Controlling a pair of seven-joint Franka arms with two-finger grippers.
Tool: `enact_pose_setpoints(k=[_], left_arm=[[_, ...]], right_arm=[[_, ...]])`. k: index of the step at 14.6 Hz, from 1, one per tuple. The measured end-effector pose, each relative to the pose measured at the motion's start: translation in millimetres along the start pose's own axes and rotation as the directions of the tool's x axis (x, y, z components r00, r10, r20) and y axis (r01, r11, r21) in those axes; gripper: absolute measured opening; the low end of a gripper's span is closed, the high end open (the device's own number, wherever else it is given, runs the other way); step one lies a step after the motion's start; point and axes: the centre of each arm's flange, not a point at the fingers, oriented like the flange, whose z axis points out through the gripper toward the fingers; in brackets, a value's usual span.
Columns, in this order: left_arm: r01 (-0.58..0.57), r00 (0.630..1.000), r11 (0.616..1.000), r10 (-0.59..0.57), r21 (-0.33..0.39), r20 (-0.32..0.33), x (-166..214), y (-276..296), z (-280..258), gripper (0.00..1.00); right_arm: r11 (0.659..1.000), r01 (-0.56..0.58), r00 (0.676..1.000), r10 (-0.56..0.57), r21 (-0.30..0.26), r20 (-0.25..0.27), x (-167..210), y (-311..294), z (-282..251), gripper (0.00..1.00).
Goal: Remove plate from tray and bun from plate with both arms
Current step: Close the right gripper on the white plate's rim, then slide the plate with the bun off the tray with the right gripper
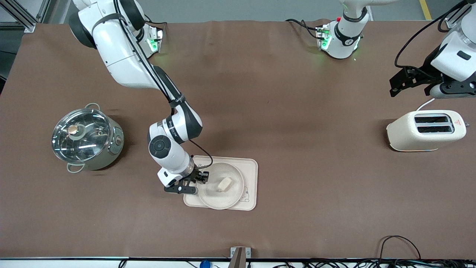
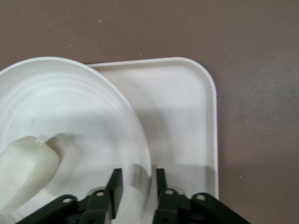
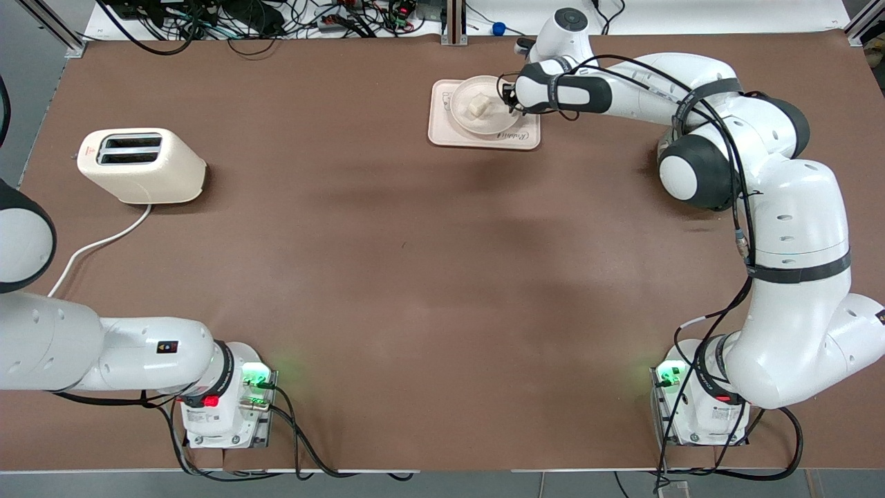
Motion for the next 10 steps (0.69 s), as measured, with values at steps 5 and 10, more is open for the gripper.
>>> enact_pose_setpoints(k=[5, 10], left_arm=[[0.005, 1.000, 1.000, -0.005, 0.000, 0.000, 0.6, -3.4, 0.3, 1.00], [0.005, 1.000, 1.000, -0.005, 0.000, 0.002, 0.8, -3.3, 0.8, 1.00]], right_arm=[[0.999, -0.022, 0.999, 0.023, 0.038, -0.030, 6.7, -3.8, -7.9, 0.04], [1.000, -0.010, 1.000, 0.009, 0.024, 0.028, 13.8, -19.0, -64.7, 0.04]])
